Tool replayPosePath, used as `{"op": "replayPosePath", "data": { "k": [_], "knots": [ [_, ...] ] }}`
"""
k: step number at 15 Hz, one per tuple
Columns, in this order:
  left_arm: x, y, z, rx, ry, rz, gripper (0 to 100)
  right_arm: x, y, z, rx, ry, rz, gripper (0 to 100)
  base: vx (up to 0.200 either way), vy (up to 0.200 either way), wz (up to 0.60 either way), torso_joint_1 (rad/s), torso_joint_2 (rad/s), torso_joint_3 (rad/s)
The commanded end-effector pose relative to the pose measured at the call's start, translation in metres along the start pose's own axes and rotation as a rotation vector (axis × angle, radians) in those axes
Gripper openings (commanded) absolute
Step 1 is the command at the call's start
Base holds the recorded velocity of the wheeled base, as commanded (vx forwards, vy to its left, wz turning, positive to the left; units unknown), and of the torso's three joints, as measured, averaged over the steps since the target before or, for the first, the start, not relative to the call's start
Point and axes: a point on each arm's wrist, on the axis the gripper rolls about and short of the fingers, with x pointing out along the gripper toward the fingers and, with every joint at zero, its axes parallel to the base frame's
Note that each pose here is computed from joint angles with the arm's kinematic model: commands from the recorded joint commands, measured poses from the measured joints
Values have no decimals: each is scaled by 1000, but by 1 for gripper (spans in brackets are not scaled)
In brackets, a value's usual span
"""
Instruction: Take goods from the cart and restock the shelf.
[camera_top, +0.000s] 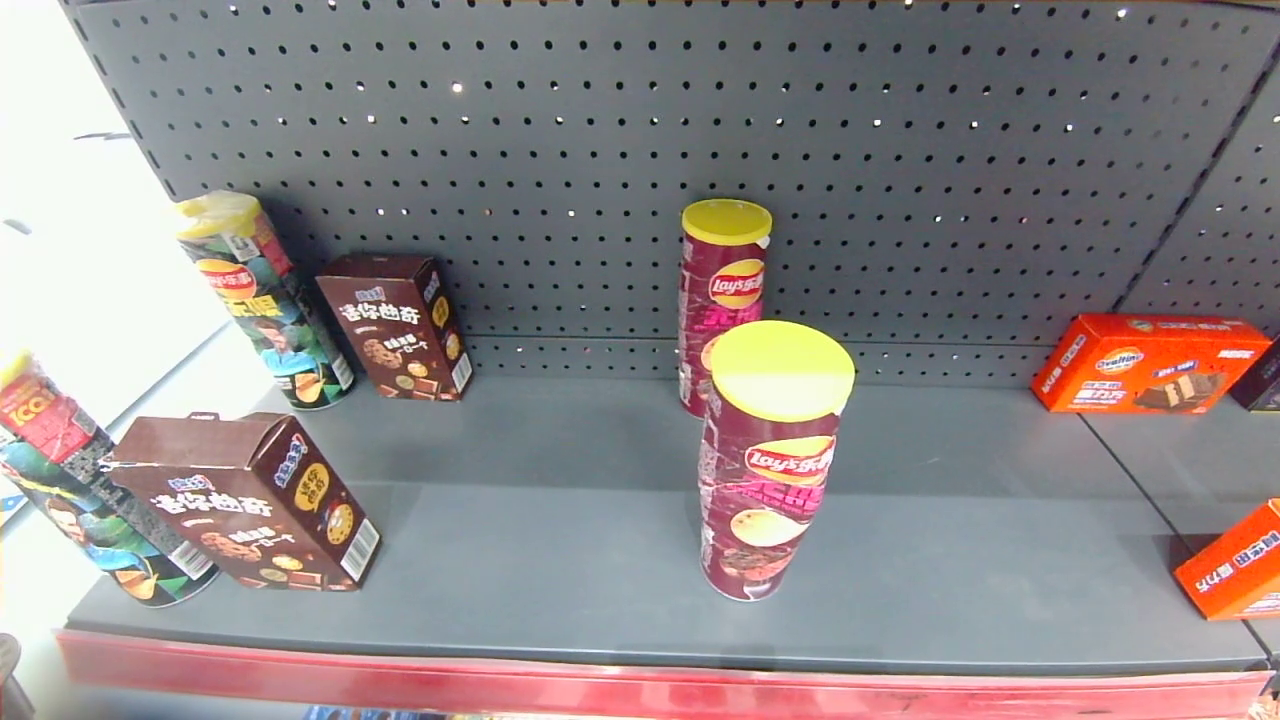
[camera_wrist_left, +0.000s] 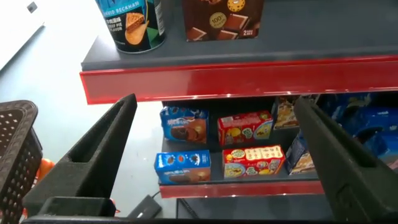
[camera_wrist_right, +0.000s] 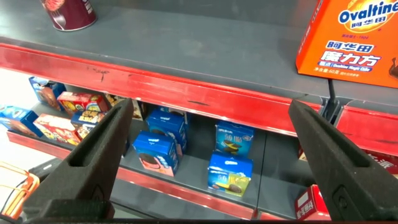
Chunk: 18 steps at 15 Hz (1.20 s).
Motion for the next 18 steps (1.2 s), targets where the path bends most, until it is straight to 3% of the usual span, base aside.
{"op": "replayPosePath", "data": {
  "k": [1,4,5,6,7,8,11,14,18],
  "knots": [
    [-1,0,0,0,-9,-1,100,0,0,0,0,1,1,100,0,0,0,0,0,0],
    [-1,0,0,-2,-8,-1,100,0,-1,0,-5,1,32,100,0,0,0,0,0,0],
    [-1,0,0,3,-8,-3,100,-5,-2,23,17,-62,34,100,0,0,0,0,0,0],
    [-1,0,0,0,-9,-1,100,-3,-2,39,28,-56,39,100,0,0,0,0,0,0],
    [-1,0,0,4,-8,-3,100,9,-3,84,31,-28,50,100,0,0,0,0,0,0],
    [-1,0,0,3,-8,-3,100,12,-2,100,30,-26,53,100,0,0,0,0,0,0],
    [-1,0,0,6,-8,-6,100,45,2,149,-5,104,89,100,0,0,0,0,0,0],
    [-1,0,0,5,-9,-7,100,88,9,151,-100,226,154,100,0,0,0,0,0,0],
    [-1,0,0,1,-8,-7,100,136,20,145,-121,320,187,100,0,0,0,0,0,0]
  ]
}}
